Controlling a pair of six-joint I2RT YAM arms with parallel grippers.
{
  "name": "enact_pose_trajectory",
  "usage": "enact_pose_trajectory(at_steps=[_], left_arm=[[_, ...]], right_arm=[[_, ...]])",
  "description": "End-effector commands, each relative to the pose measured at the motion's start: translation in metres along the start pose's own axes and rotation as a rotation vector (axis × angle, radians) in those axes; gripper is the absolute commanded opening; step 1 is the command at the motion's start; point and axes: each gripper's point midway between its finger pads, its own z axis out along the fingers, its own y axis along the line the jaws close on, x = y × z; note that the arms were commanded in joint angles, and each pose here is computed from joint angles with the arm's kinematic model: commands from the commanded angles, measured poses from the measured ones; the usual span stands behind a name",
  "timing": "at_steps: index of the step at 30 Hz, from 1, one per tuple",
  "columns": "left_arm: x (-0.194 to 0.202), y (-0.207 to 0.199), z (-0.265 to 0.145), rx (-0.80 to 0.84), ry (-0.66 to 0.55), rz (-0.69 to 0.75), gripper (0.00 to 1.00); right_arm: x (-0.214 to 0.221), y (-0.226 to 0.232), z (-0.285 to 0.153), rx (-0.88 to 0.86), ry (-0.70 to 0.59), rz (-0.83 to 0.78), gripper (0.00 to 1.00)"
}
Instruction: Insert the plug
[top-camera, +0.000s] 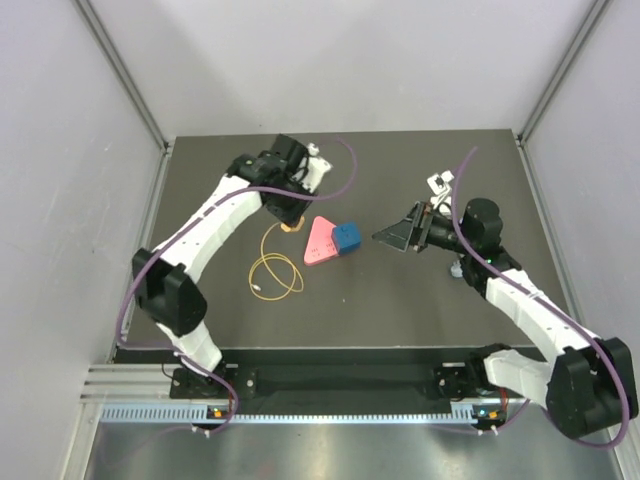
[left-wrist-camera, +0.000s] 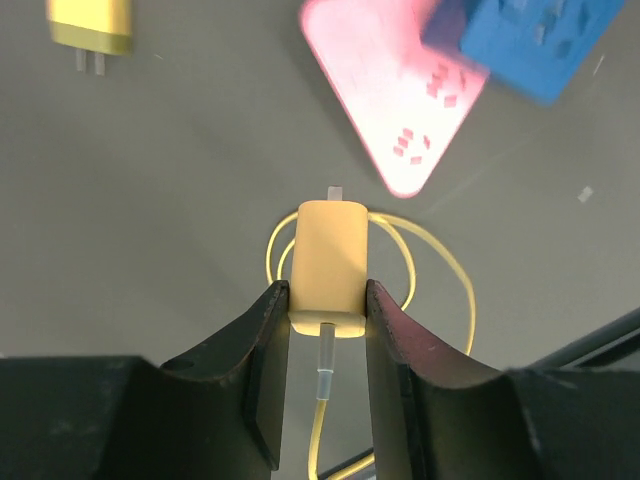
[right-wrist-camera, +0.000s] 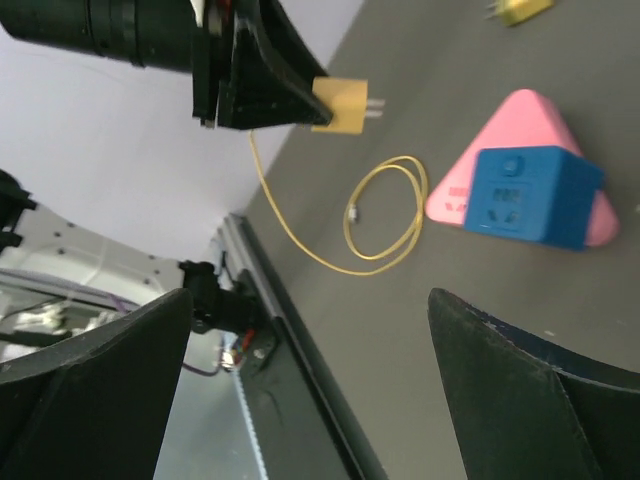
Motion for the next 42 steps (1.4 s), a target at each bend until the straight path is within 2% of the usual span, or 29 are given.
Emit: enact_pose_trajectory(at_steps=[1,6,18,31,42], left_arm=[[0.015,-0.001,0.001,-0.025,0.114,0.247,0.0],[0.01,-0.024,0.011,0.011,0.133,0.438,0.0],[0.02,-0.041,0.065,-0.062,0.338,0.628,0.0],[0.023,-0.048,0.092,-0.113,0.436,0.686,0.0],[0.031,-0.062,0.086,-0.107,0.474,0.699,0.0]], right_arm=[[-0.005,-0.02,-0.017,0.151,0.023,-0.098,1.0],[-0.012,-0.041,-0.038,0.254,-0.009,-0.079,1.0],[-0.038,-0.038,-0.069,0.375,-0.127,-0.118,1.0],[-0.042,-0.034,-0.077,0.409,-0.162,-0.142,1.0],[-0.043,-0.039,-0.078,0.427,-0.165,-0.144,1.0]])
